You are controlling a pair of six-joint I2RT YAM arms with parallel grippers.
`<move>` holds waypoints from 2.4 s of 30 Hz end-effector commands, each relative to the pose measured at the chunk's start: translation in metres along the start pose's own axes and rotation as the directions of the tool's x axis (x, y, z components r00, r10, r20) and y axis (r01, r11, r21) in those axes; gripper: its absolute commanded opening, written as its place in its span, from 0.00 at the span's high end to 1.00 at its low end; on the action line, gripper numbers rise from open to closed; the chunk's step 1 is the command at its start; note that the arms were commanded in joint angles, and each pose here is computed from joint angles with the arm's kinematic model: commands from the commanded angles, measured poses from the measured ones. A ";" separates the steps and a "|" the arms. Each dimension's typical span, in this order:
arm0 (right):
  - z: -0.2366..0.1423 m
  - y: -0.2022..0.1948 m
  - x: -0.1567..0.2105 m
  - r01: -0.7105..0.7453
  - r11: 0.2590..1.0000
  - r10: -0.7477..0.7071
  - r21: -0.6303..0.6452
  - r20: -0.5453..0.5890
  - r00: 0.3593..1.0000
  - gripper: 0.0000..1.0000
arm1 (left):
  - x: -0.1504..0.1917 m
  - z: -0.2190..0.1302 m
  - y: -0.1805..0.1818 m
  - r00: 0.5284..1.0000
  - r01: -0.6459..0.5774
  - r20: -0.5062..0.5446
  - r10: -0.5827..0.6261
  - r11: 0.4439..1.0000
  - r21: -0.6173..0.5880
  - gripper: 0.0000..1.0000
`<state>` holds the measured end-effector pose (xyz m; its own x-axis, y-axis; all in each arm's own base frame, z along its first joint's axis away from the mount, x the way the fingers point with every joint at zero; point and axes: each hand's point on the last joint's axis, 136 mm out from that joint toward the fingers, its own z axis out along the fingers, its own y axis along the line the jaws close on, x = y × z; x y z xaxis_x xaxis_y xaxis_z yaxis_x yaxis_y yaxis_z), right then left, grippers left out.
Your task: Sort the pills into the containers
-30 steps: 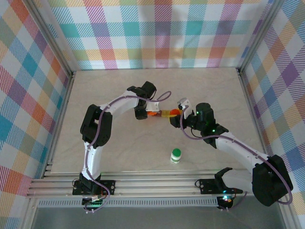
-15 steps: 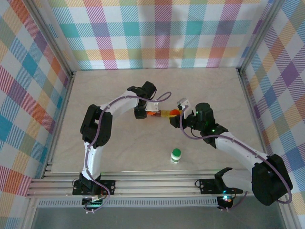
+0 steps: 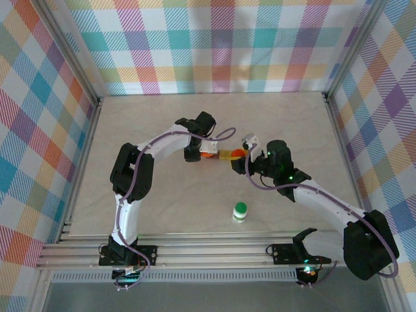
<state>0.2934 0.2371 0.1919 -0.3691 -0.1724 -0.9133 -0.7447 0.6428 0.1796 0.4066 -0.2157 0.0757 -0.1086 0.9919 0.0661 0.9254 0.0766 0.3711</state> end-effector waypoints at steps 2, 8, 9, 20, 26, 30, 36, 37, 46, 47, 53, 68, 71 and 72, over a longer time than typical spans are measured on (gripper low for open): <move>-0.001 0.004 -0.016 -0.001 1.000 0.002 -0.021 0.032 0.999 0.66 | -0.002 -0.031 0.019 1.000 -0.001 0.030 0.003 0.997 -0.081 1.00; -0.001 0.004 -0.016 -0.004 1.000 0.005 -0.022 0.033 0.999 0.66 | -0.002 -0.030 0.019 1.000 -0.010 0.019 0.012 0.997 -0.082 1.00; -0.001 0.004 -0.016 -0.006 1.000 0.006 -0.023 0.034 0.999 0.66 | -0.001 -0.027 0.017 1.000 -0.016 0.011 0.017 0.997 -0.075 1.00; 0.000 0.003 -0.014 -0.008 1.000 0.009 -0.022 0.026 1.000 0.66 | -0.007 0.006 0.000 0.993 -0.088 -0.079 0.085 0.996 -0.034 1.00; 0.001 0.003 -0.014 -0.010 1.000 0.010 -0.021 0.025 1.000 0.66 | -0.010 0.002 0.003 0.992 -0.100 -0.082 0.095 0.994 -0.049 1.00; 0.000 0.004 -0.014 -0.010 1.000 0.010 -0.025 0.026 1.000 0.66 | -0.012 -0.012 0.009 0.996 -0.078 -0.049 0.075 0.995 -0.068 1.00; 0.001 0.004 -0.013 -0.013 0.999 0.013 -0.029 0.023 1.000 0.66 | -0.012 -0.023 0.012 0.998 -0.056 -0.016 0.054 0.995 -0.082 1.00; 0.001 0.004 -0.014 -0.012 1.000 0.013 -0.029 0.024 1.000 0.66 | -0.011 -0.023 0.012 0.999 -0.051 -0.013 0.050 0.995 -0.081 1.00; 0.002 0.005 -0.014 -0.016 0.999 0.017 -0.034 0.024 1.000 0.66 | -0.005 -0.033 0.019 1.000 -0.023 0.007 0.024 0.994 -0.107 1.00; 0.002 0.005 -0.013 -0.017 0.999 0.018 -0.036 0.022 1.000 0.66 | -0.005 -0.035 0.022 1.000 -0.022 0.009 0.023 0.993 -0.114 1.00; 0.002 0.005 -0.013 -0.017 0.999 0.018 -0.036 0.022 1.000 0.66 | -0.005 -0.034 0.020 1.000 -0.025 0.013 0.026 0.994 -0.108 1.00; 0.004 0.004 -0.012 -0.022 0.999 0.023 -0.036 0.016 1.000 0.66 | -0.004 0.017 -0.003 0.991 -0.094 -0.097 0.092 0.995 -0.024 1.00; 0.004 0.004 -0.012 -0.022 0.999 0.023 -0.036 0.017 1.000 0.66 | -0.004 0.019 -0.001 0.990 -0.095 -0.104 0.091 0.995 -0.027 1.00; 0.003 0.004 -0.012 -0.021 0.999 0.022 -0.036 0.017 1.000 0.66 | -0.005 0.018 0.000 0.991 -0.093 -0.101 0.089 0.995 -0.028 1.00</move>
<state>0.2931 0.2398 0.1876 -0.3946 -0.1675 -0.9035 -0.7438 0.6355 0.2071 0.4163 -0.2208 0.0699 -0.0807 0.9853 0.1505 0.9084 0.0106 0.4179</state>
